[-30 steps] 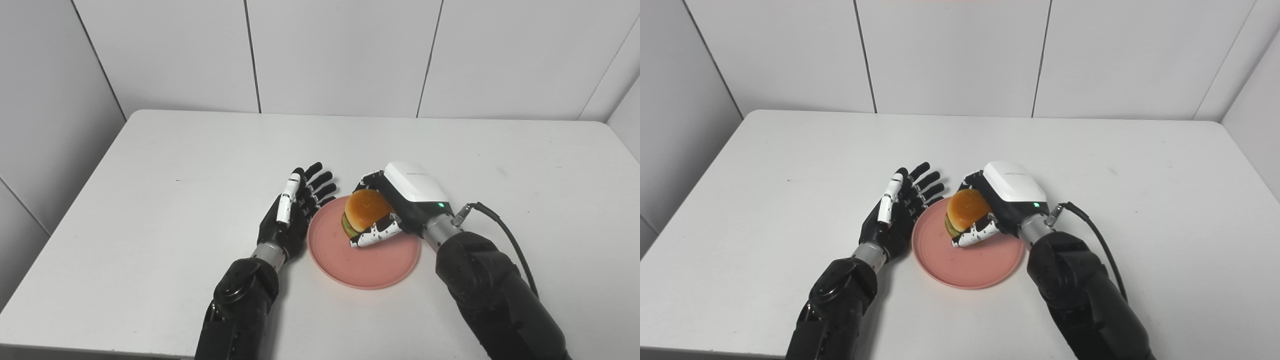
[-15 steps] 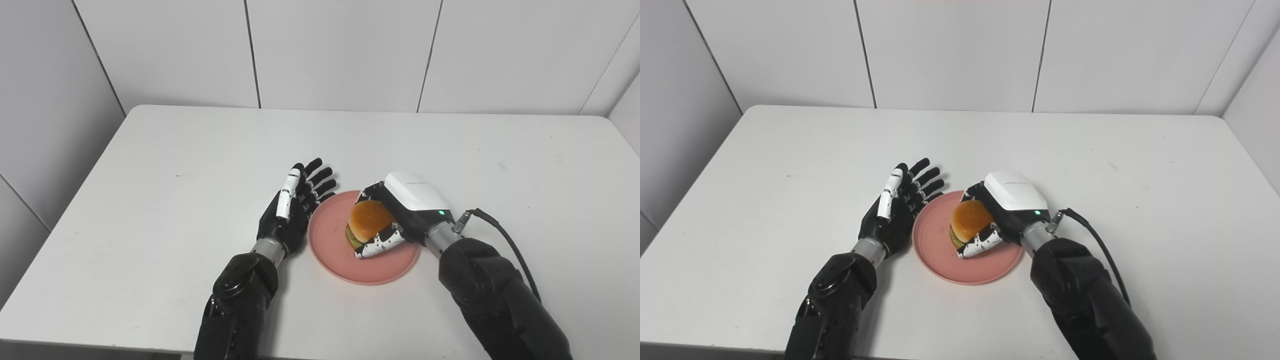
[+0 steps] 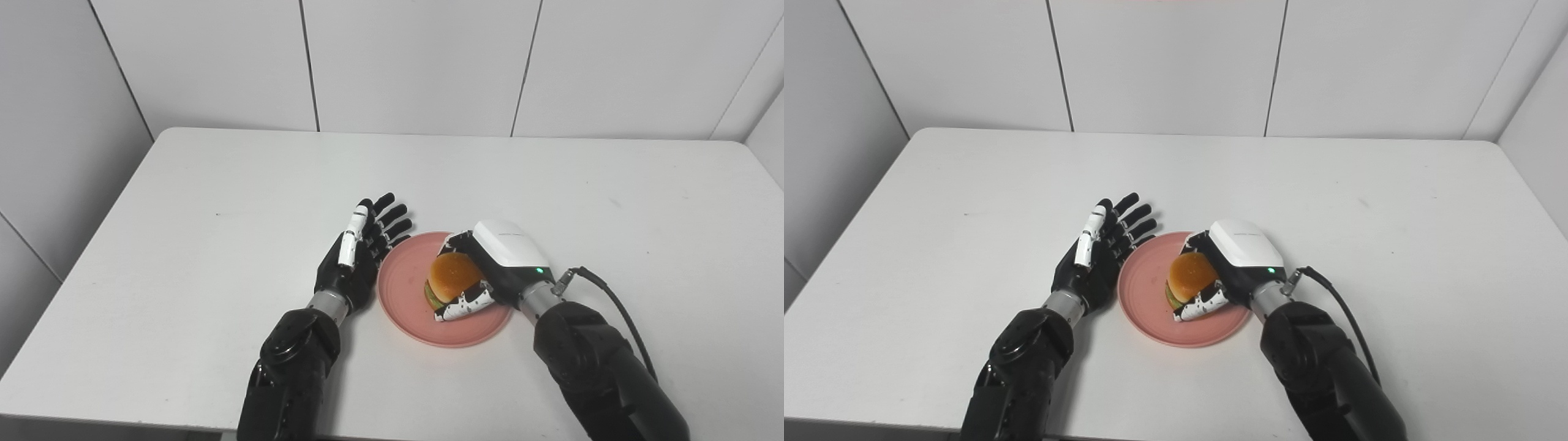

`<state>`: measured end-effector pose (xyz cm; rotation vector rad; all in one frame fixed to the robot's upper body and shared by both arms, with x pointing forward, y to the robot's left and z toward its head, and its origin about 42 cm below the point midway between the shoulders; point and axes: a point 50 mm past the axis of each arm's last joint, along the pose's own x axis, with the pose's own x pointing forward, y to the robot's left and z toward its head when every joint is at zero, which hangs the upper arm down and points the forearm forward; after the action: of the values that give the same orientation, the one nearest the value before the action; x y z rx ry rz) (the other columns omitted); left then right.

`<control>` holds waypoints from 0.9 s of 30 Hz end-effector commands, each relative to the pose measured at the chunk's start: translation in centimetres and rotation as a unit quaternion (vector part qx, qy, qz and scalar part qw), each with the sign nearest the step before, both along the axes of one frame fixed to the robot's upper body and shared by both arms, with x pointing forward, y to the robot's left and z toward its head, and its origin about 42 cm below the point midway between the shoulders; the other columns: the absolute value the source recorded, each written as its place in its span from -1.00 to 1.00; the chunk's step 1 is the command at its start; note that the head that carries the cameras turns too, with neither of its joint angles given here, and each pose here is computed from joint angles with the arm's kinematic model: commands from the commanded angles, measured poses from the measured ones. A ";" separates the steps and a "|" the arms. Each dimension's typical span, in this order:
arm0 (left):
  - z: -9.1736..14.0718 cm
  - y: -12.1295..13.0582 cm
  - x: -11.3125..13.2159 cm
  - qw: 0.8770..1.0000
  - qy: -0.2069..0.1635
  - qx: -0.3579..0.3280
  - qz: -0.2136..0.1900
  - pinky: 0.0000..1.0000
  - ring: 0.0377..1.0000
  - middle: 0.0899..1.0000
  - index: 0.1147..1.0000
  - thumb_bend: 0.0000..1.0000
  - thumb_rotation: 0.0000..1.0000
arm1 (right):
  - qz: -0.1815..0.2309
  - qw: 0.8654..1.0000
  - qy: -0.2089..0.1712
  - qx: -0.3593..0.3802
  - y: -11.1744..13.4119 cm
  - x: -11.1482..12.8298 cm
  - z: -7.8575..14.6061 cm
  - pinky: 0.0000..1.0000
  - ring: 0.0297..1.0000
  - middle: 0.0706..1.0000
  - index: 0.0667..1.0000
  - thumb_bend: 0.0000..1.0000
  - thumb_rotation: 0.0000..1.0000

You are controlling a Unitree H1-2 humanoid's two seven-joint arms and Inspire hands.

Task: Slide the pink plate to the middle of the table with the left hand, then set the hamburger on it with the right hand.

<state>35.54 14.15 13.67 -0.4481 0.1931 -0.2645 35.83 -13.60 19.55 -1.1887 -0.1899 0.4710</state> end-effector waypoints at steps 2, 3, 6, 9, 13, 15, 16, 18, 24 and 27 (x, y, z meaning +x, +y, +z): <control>0.7 0.0 0.3 1.000 -0.005 0.006 -0.002 0.75 0.75 0.75 0.74 -0.27 1.00 | 0.011 0.999 -0.044 -0.010 0.2 0.4 1.7 -0.02 0.20 0.33 0.60 0.43 -0.37; 0.7 0.0 0.3 1.000 -0.005 0.007 -0.002 0.75 0.75 0.75 0.74 -0.27 1.00 | 0.009 0.999 -0.045 -0.010 0.2 0.3 1.7 0.01 0.24 0.36 0.65 0.46 -0.32; 0.7 0.0 0.3 1.000 -0.007 0.009 -0.003 0.77 0.77 0.76 0.75 -0.27 1.00 | 0.007 0.999 -0.049 -0.004 0.3 0.3 1.8 0.21 0.53 0.67 0.80 0.56 -0.13; 0.7 0.1 0.3 1.000 -0.006 0.008 -0.003 0.79 0.77 0.77 0.76 -0.27 1.00 | 0.011 0.998 -0.057 0.008 0.3 0.2 2.0 0.33 0.67 0.82 0.88 0.63 -0.01; 0.8 0.0 0.4 1.000 -0.003 0.007 0.000 0.75 0.75 0.76 0.77 -0.28 1.00 | 0.019 0.997 -0.067 0.015 0.4 0.1 2.5 0.43 0.72 0.89 0.94 0.69 0.15; 0.8 0.1 0.4 1.000 -0.004 0.006 -0.001 0.74 0.75 0.76 0.78 -0.28 1.00 | 0.023 0.997 -0.072 0.015 0.5 0.0 2.9 0.49 0.74 0.89 0.94 0.75 0.25; 0.7 0.1 0.5 1.000 -0.004 0.005 -0.002 0.74 0.75 0.76 0.78 -0.28 1.00 | 0.026 0.997 -0.076 0.014 0.5 -0.1 3.2 0.51 0.75 0.89 0.94 0.77 0.28; 0.7 0.0 0.5 1.000 -0.005 0.005 -0.003 0.73 0.75 0.77 0.78 -0.28 1.00 | 0.031 0.996 -0.080 0.011 0.5 -0.3 3.8 0.53 0.75 0.88 0.93 0.82 0.33; 0.9 0.1 0.4 1.000 -0.009 0.010 -0.003 0.72 0.76 0.77 0.78 -0.30 1.00 | 0.049 0.994 -0.094 0.011 0.3 -0.8 5.4 0.61 0.77 0.88 0.93 0.92 0.42; 0.9 0.2 0.4 1.000 -0.012 0.012 -0.004 0.73 0.76 0.77 0.79 -0.29 1.00 | 0.046 0.994 -0.093 0.031 -0.3 -1.0 6.1 0.64 0.77 0.88 0.92 0.99 0.53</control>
<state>35.53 14.21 13.75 -0.4420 0.1944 -0.2657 34.53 -13.79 23.05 -1.1822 -0.3132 0.4595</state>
